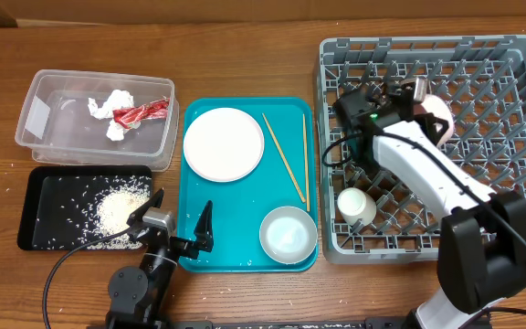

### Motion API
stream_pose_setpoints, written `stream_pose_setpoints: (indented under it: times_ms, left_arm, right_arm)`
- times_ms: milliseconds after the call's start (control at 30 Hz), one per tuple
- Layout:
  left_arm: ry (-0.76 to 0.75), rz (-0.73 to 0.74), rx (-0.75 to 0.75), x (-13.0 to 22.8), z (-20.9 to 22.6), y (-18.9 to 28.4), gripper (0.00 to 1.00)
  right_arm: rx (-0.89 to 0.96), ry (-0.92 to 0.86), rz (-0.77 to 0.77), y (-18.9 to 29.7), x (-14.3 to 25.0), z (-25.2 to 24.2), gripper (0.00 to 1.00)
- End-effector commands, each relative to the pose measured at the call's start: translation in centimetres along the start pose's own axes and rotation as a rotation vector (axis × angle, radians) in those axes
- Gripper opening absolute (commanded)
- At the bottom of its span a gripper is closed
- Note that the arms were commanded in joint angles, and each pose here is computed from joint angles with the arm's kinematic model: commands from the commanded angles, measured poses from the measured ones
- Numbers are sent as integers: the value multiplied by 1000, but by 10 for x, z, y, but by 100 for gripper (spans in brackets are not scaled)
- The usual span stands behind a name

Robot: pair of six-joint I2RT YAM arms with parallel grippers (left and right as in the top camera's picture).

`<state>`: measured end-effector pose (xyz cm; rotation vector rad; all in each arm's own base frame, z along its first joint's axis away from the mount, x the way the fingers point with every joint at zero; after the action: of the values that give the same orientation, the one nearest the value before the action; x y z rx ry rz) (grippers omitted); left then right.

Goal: Sort waste into correct bins and load items into the dishwasher
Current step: 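Place the pink bowl upright in the back of the dish rack, then move the right gripper to the white bowl and grasp its rim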

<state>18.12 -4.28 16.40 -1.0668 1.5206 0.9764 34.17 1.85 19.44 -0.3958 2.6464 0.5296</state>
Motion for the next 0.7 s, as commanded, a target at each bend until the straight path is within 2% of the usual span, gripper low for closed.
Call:
stream_pose_setpoints:
  times_ms: [0, 200, 300, 367, 467, 667]
  left_arm:
    - [-19, -4, 12, 1, -2, 0, 100]
    - [-19, -4, 12, 1, -2, 0, 100]
    - [-19, -4, 12, 1, -2, 0, 100]
    - [-19, -4, 11, 1, -2, 0, 100]
    - [-19, -4, 12, 1, -2, 0, 100]
    - [-19, -4, 11, 1, -2, 0, 100]
  right_arm:
    - [-129, 11, 14, 17, 7, 22, 10]
    - [-220, 18, 65, 20, 14, 32, 12]
    - [-249, 41, 91, 22, 18, 34, 26]
    - [-278, 57, 113, 25, 19, 34, 29]
    - [-346, 62, 154, 34, 19, 32, 29]
    - [-521, -56, 247, 68, 14, 20, 29]
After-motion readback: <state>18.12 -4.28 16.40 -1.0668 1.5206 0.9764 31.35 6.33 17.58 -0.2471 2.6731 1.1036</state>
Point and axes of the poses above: each gripper's point midway between its finger pads, its own y axis back along the fingers, its own z axis along the line the jaws close on, x = y × z, the point moved 6 cm from there along y, back along the fingers, and after that the axes turned 1 degree about y, right-handed, at the moved point
